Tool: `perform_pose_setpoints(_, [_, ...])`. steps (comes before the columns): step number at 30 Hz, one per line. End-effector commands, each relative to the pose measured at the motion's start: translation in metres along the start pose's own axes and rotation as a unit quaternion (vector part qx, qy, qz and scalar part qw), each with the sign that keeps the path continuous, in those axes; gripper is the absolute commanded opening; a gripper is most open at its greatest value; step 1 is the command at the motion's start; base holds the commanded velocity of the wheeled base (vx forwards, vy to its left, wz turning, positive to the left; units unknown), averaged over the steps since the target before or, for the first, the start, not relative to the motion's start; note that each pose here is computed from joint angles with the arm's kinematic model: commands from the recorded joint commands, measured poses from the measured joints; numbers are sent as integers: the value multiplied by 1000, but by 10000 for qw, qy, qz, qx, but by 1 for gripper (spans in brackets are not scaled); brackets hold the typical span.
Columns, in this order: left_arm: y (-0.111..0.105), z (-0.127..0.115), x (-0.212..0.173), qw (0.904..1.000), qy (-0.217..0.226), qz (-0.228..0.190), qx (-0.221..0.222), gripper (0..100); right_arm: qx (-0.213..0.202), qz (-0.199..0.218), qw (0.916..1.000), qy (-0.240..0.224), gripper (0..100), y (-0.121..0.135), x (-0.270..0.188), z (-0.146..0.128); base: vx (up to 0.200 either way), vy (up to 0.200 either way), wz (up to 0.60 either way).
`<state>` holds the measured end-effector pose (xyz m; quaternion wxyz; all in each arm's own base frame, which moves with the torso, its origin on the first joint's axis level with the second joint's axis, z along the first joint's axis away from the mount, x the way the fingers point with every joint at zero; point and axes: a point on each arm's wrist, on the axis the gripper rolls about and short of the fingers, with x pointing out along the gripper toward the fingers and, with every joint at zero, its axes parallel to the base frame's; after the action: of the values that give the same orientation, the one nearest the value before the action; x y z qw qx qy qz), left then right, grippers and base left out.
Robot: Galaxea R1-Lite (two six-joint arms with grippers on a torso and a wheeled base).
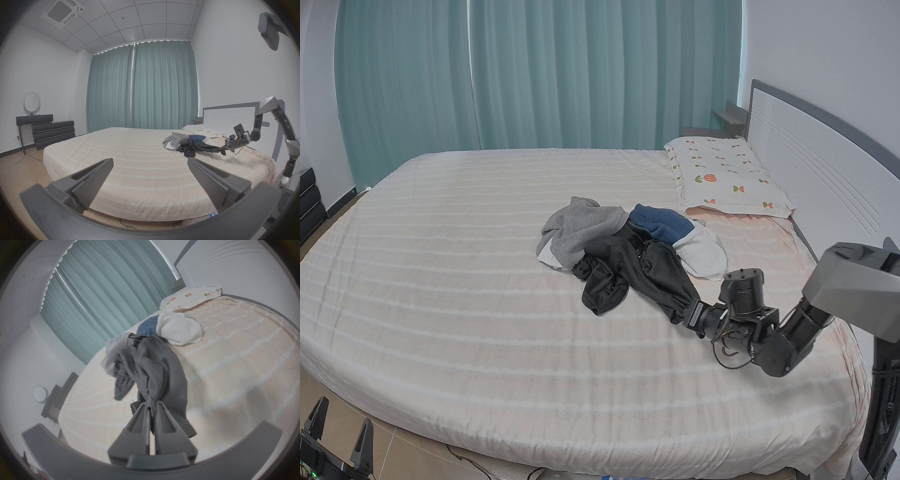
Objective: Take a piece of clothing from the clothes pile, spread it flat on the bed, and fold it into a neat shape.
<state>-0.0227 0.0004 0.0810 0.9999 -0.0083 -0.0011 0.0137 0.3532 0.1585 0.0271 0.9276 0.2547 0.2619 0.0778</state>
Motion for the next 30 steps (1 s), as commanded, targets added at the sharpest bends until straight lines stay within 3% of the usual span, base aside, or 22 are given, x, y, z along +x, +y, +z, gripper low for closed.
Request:
perform_pose_setpoints(1, [0,-5,0,10000,-6,1,-2,100,126,1275,9912,-335,0,23,-110,22,0,0,0])
perform_pose_setpoints(10, [0,-5,0,10000,-12,-84,44,100,36,1972,9787,-576,0,25,-180,8,0,0,0])
perform_pose_setpoints(18, [0,-5,0,10000,-13,-53,21,100,37,2394,9672,-852,0,36,-197,13,0,0,0])
perform_pose_setpoints(19, [0,-5,0,10000,-13,-61,44,100,35,2582,9613,-958,0,41,-201,17,0,0,0])
perform_pose_setpoints(23, [0,-5,0,10000,-20,-68,52,100,-4,2752,9547,-1135,0,50,-200,25,0,0,0])
perform_pose_setpoints(26, [0,-5,0,10000,-20,-61,52,100,1,2970,9449,-1378,0,61,-200,39,0,0,0])
perform_pose_setpoints(30, [0,-4,0,9999,-28,-68,75,100,-48,3156,9386,-1391,0,68,-195,45,0,0,0])
